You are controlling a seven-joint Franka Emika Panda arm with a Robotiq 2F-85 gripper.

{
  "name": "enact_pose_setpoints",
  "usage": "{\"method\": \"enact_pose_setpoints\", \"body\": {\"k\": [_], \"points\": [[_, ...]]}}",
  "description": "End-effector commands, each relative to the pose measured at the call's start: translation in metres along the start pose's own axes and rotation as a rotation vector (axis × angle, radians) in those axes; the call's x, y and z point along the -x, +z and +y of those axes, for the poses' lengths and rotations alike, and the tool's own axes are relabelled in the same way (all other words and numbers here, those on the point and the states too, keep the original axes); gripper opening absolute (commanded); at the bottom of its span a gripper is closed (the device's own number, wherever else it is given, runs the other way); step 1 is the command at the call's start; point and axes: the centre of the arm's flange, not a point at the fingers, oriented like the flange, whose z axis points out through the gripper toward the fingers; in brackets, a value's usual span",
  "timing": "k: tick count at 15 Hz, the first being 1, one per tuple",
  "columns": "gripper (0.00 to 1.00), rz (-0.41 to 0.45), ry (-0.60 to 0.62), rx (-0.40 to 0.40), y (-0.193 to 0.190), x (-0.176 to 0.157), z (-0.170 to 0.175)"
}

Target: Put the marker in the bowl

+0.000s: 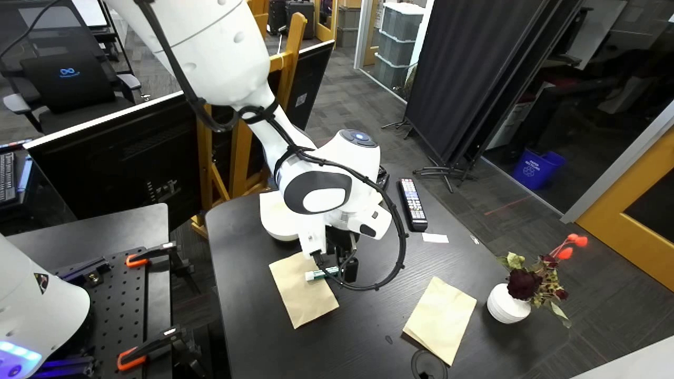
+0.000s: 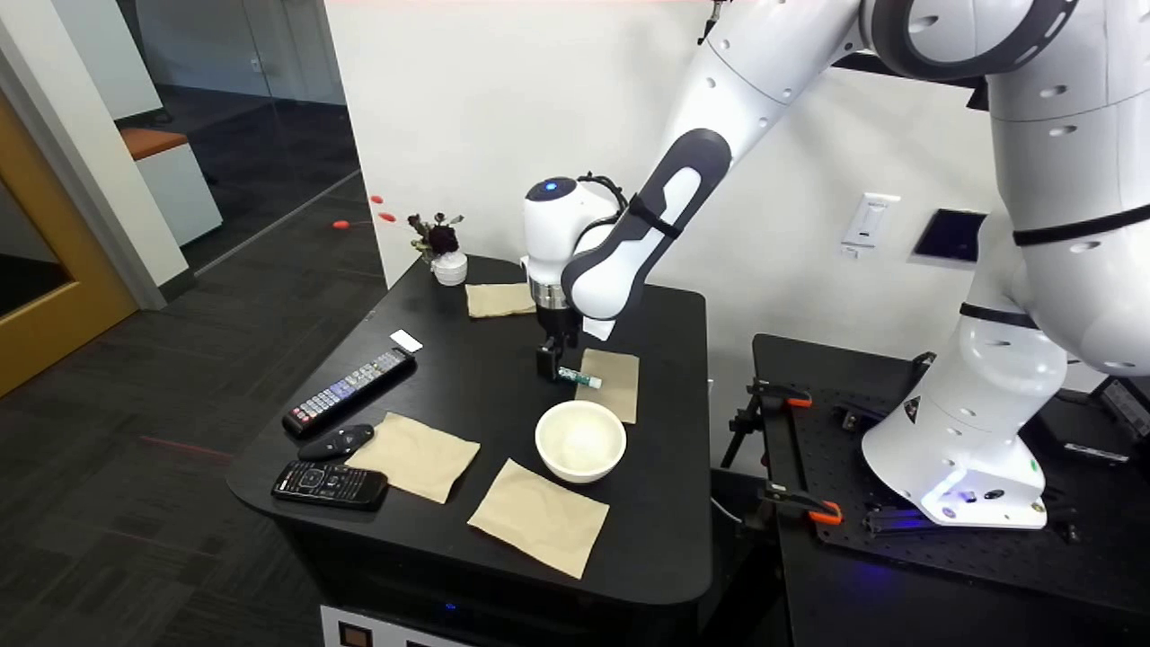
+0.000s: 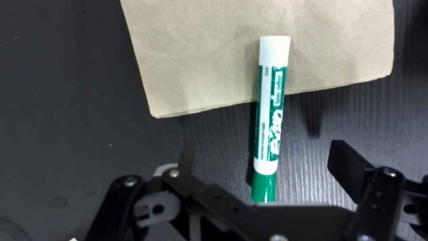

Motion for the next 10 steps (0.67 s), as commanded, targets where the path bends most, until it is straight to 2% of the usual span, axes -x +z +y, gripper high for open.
{"method": "enact_pose_setpoints", "body": {"k": [1, 2, 10], "points": [[0.75, -0.003, 0.042, 0.003, 0.0031, -0.0042, 0.0037], [0.74, -0.006, 0.042, 0.005, 0.0041, -0.0035, 0.0049], [0.12, -0.012, 0.043, 0.009, 0.0048, -0.0016, 0.0072]]}}
